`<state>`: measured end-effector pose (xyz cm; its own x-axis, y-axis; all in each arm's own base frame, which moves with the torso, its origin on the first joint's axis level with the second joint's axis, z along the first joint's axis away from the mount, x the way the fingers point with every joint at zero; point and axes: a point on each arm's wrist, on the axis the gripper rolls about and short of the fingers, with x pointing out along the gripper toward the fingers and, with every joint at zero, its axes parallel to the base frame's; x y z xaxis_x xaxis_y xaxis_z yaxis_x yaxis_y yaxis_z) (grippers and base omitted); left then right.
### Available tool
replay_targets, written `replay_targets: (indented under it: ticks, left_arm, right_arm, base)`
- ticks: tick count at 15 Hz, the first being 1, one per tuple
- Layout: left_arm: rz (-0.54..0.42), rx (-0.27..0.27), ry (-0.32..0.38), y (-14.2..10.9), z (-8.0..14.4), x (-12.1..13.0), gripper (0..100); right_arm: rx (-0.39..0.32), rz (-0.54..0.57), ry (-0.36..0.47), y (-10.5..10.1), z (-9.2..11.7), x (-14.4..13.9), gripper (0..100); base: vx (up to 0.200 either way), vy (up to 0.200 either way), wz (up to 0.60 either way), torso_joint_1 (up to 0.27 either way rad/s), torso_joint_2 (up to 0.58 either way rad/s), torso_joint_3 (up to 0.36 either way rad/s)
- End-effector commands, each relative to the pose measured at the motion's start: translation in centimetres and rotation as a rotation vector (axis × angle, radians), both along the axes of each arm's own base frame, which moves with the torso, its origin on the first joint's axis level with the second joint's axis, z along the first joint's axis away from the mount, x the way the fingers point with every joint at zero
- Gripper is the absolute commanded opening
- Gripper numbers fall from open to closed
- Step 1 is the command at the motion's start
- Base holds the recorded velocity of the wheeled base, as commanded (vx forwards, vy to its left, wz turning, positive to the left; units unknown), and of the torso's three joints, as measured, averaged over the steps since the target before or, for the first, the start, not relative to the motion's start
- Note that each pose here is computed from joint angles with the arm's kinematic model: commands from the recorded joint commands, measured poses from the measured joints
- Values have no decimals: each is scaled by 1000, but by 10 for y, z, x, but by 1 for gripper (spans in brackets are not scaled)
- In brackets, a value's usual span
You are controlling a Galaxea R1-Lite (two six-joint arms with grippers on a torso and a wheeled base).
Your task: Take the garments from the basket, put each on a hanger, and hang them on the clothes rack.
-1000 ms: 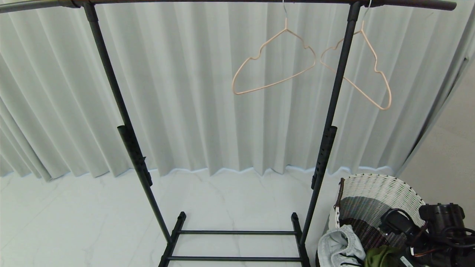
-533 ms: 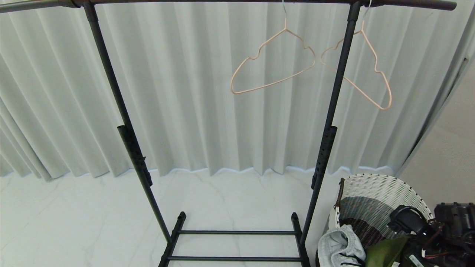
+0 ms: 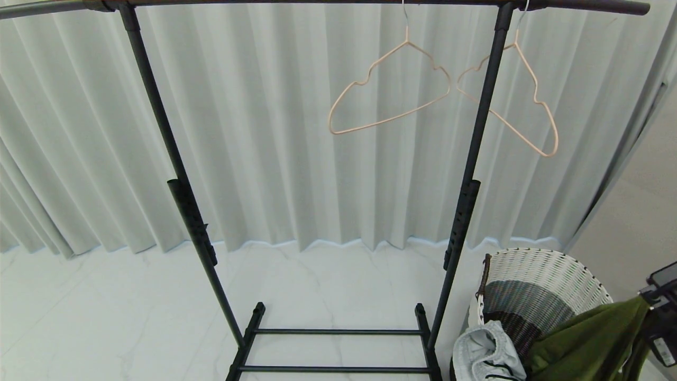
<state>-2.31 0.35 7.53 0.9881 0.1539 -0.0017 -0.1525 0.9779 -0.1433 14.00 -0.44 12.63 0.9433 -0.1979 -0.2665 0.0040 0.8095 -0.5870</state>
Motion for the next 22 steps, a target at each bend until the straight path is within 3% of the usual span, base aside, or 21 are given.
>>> replay_targets:
  ticks: [1,3,6,11,13,18,22]
  left_arm:
    - [0,0,1,0,0,0,100]
    - [0,7,3,0,0,0,100]
    - [0,6,2,0,0,0,100]
    - [0,6,2,0,0,0,100]
    - [0,6,2,0,0,0,100]
    - [0,6,1,0,0,0,100]
    - [2,4,2,0,0,0,100]
  right_arm:
    - [-3,-22,-186,-3,37,-11,0]
    - [-3,-25,-215,-3,55,-22,0]
    - [10,-27,-192,-2,70,-53,0]
    - [77,-35,-193,-1,63,-108,0]
    - [81,-34,-205,0,58,-126,0]
    - [81,-32,-215,0,51,-141,0]
    - [82,-21,-226,0,57,-141,0]
  base:
    - [0,0,0,0,0,0]
    - [0,0,0,0,0,0]
    - [0,0,0,0,0,0]
    - [0,0,0,0,0,0]
    - [-200,0,0,0,0,5]
    - [-200,0,0,-1,2,3]
    - [0,0,0,0,0,0]
